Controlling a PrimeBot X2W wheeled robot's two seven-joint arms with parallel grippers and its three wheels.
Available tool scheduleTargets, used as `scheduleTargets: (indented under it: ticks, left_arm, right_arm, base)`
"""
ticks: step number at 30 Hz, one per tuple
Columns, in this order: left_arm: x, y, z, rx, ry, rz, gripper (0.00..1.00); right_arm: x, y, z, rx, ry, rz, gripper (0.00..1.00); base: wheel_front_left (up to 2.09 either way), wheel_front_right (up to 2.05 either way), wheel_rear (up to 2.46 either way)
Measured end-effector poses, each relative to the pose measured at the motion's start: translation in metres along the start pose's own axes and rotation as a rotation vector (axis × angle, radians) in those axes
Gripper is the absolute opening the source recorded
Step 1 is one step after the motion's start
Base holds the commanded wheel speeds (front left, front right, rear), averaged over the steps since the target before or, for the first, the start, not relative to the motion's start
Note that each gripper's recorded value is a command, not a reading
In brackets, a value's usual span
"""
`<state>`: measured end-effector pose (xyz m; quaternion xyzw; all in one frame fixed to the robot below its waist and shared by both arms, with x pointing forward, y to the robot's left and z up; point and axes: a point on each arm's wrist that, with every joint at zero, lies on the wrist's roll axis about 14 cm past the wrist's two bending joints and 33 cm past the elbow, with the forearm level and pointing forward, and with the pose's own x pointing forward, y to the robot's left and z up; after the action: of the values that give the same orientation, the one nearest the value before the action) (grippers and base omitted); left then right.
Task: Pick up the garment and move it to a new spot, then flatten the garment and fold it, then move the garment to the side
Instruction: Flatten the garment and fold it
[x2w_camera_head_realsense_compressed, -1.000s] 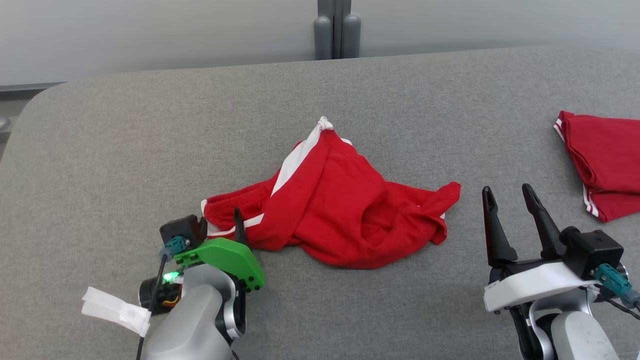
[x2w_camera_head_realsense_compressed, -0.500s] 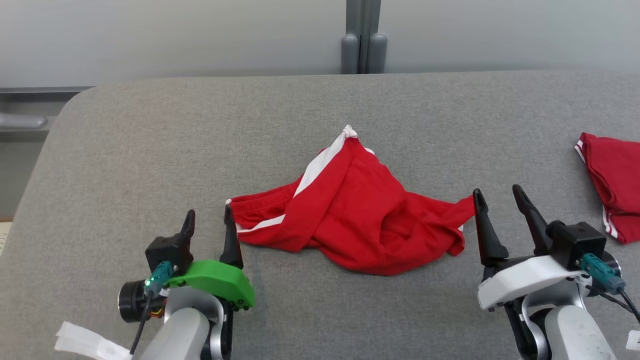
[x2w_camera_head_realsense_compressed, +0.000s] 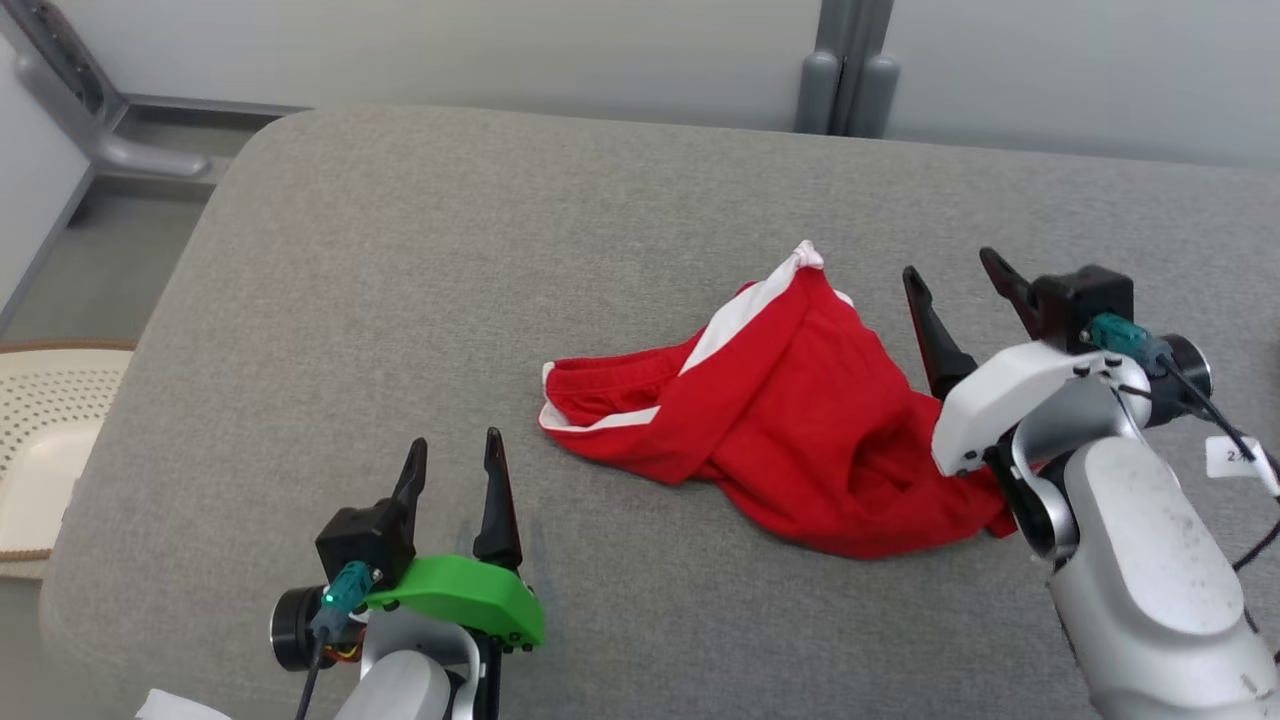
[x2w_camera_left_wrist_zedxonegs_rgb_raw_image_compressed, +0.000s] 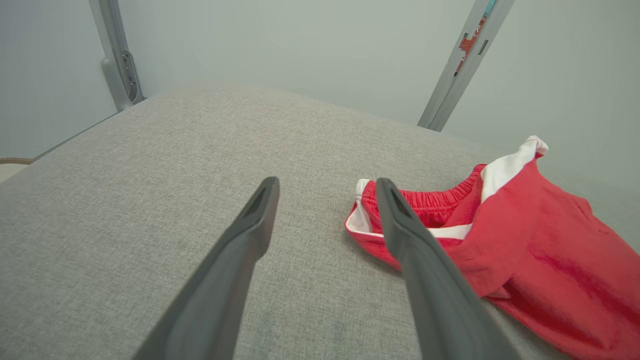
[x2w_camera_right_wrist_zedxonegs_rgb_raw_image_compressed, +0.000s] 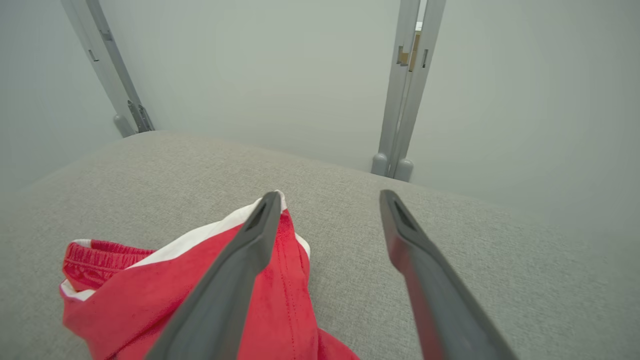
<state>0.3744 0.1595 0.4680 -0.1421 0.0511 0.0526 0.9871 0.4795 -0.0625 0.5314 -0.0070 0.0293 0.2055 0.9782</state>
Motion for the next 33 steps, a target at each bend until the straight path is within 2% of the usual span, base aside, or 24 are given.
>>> scheduleTargets:
  ticks: [2, 8, 16, 17, 18, 20, 25, 33]
  left_arm:
    - [-0.002, 0.007, 0.001, -0.004, -0.004, 0.02, 1.0]
    - [-0.007, 0.029, 0.0, -0.012, -0.005, 0.093, 1.0]
    - [-0.011, 0.055, -0.008, -0.001, 0.018, 0.177, 1.0]
    - [-0.011, 0.057, -0.009, -0.002, 0.02, 0.184, 1.0]
    - [-0.011, 0.059, -0.01, -0.002, 0.023, 0.191, 1.0]
    - [-0.011, 0.063, -0.012, 0.003, 0.028, 0.204, 1.0]
    - [-0.007, 0.062, -0.012, 0.004, 0.027, 0.198, 1.0]
    - [0.002, 0.05, -0.009, 0.007, 0.014, 0.156, 1.0]
  right_arm:
    - [0.019, 0.005, -0.002, -0.037, 0.041, 0.039, 1.0]
    - [0.064, 0.029, -0.024, -0.057, 0.176, 0.15, 1.0]
    - [0.088, 0.055, -0.078, -0.073, 0.39, 0.258, 0.99]
    - [0.089, 0.056, -0.082, -0.069, 0.4, 0.264, 0.59]
    - [0.091, 0.058, -0.085, -0.063, 0.409, 0.27, 0.32]
    - [0.093, 0.062, -0.09, -0.055, 0.417, 0.282, 0.0]
    - [0.093, 0.064, -0.083, -0.053, 0.362, 0.294, 0.0]
    - [0.078, 0.071, -0.02, -0.036, 0.094, 0.334, 0.0]
  base:
    - [0.0, 0.0, 0.0]
    - [0.0, 0.0, 0.0]
    - [0.0, 0.0, 0.0]
    - [0.0, 0.0, 0.0]
    - [0.0, 0.0, 0.0]
    - [0.0, 0.0, 0.0]
    - [0.0, 0.0, 0.0]
    - [0.0, 0.0, 0.0]
